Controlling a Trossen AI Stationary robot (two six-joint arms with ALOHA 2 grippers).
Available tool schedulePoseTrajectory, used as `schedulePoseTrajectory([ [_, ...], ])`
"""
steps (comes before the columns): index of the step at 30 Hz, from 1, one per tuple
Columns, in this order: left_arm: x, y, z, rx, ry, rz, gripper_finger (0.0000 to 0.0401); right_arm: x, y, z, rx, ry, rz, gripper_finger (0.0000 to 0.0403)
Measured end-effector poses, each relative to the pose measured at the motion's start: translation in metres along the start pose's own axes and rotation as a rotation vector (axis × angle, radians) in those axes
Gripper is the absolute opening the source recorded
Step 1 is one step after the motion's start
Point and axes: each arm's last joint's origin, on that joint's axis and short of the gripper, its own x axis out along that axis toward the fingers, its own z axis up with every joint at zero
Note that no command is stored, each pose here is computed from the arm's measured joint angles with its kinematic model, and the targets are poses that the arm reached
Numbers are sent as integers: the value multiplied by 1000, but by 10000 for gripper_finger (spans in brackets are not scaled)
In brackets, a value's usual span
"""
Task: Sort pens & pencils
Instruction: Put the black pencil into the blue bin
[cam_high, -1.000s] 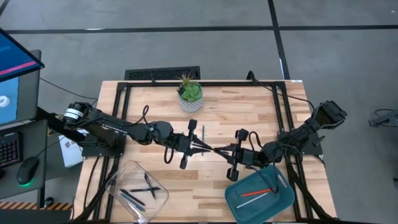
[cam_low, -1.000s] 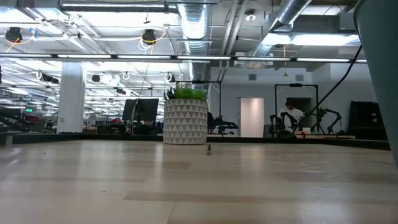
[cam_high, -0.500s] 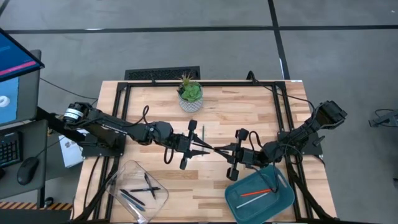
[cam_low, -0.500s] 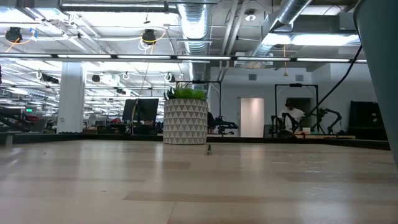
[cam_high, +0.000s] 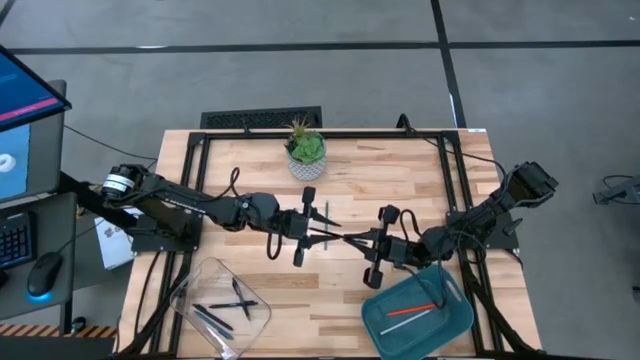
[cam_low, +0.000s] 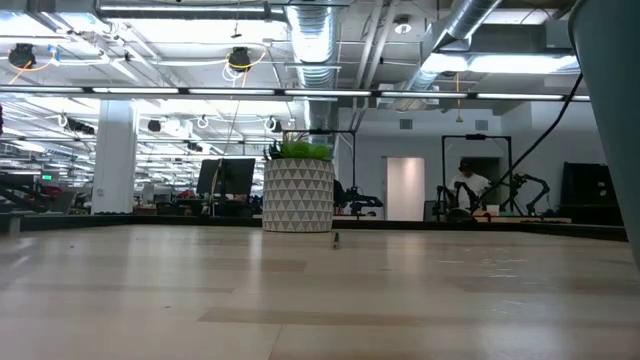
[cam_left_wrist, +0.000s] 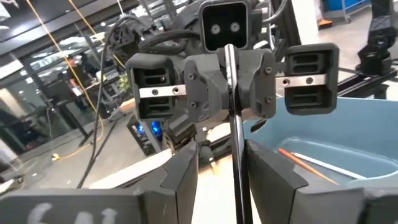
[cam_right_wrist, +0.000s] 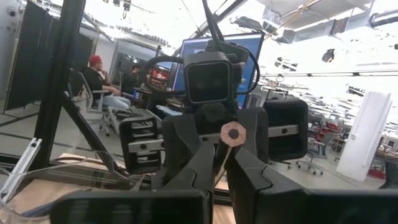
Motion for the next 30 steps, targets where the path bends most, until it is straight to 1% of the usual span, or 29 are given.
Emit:
schedulePoseTrajectory([
  [11,0,-1,-8,-24,80,-19,122,0,1,0,-5,3,9,47],
  [23,-1,-3,-12,-35,122,-35,122,0,1,-1,-6,7,2,47],
  [30,-2,-3,-13,-37,146,-45,122,-6,6,3,-48,35,-30,47],
])
